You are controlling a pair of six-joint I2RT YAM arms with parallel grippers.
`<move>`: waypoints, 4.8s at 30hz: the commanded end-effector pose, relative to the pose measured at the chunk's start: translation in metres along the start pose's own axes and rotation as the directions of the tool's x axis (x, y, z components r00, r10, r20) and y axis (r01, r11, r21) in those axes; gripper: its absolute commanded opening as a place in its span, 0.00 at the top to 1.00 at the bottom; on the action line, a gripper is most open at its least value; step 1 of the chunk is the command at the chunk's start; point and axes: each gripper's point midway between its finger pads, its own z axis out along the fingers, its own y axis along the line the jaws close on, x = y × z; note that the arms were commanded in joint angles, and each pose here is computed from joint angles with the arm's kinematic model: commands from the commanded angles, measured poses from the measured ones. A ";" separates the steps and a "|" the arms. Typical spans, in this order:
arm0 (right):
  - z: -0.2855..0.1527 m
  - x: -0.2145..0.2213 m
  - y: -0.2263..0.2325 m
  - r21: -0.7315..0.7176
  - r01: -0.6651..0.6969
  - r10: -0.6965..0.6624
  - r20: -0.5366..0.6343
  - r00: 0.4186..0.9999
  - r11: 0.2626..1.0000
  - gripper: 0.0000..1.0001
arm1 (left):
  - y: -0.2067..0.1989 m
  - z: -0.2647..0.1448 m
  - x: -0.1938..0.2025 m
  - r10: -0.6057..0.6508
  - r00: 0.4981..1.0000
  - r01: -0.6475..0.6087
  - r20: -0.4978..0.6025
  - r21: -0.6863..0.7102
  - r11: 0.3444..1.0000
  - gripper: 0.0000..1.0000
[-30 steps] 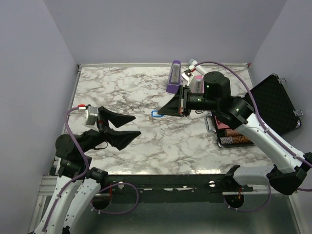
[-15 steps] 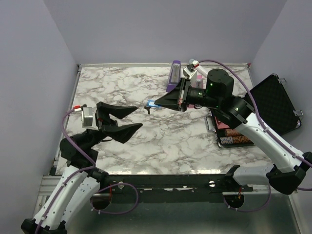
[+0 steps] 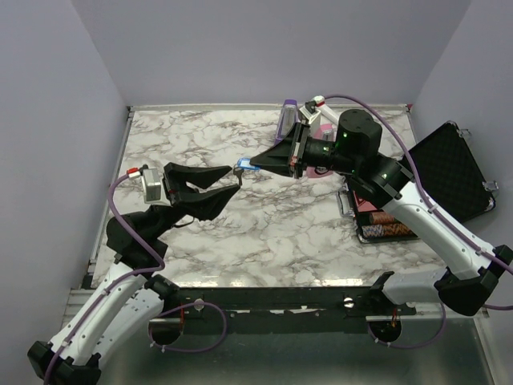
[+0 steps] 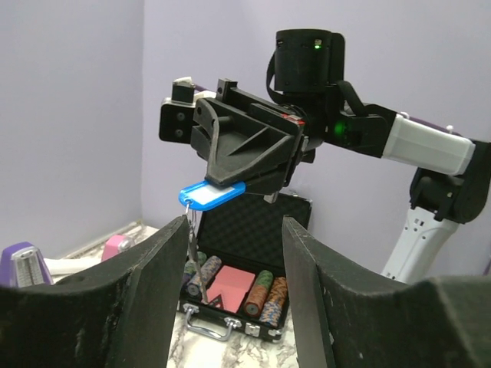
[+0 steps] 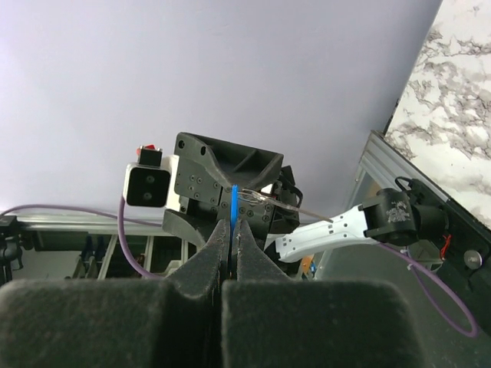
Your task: Remove the keys from the keyring
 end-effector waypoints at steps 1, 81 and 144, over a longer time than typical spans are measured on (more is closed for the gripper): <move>-0.002 0.000 0.025 -0.076 0.023 -0.023 -0.003 1.000 0.997 0.99 | 0.007 0.008 -0.017 0.083 0.996 -0.081 0.041 -0.052 0.995 0.41; -0.037 0.013 -0.069 0.321 0.382 -0.344 -0.170 0.924 0.867 0.21 | 0.009 -0.050 0.079 -0.462 0.638 0.180 -0.616 -0.464 0.867 1.00; -0.027 0.054 -0.002 -0.219 0.506 -0.551 -0.309 0.775 0.834 0.96 | -0.033 0.033 0.027 -0.742 0.454 0.604 -0.493 -0.442 0.663 1.00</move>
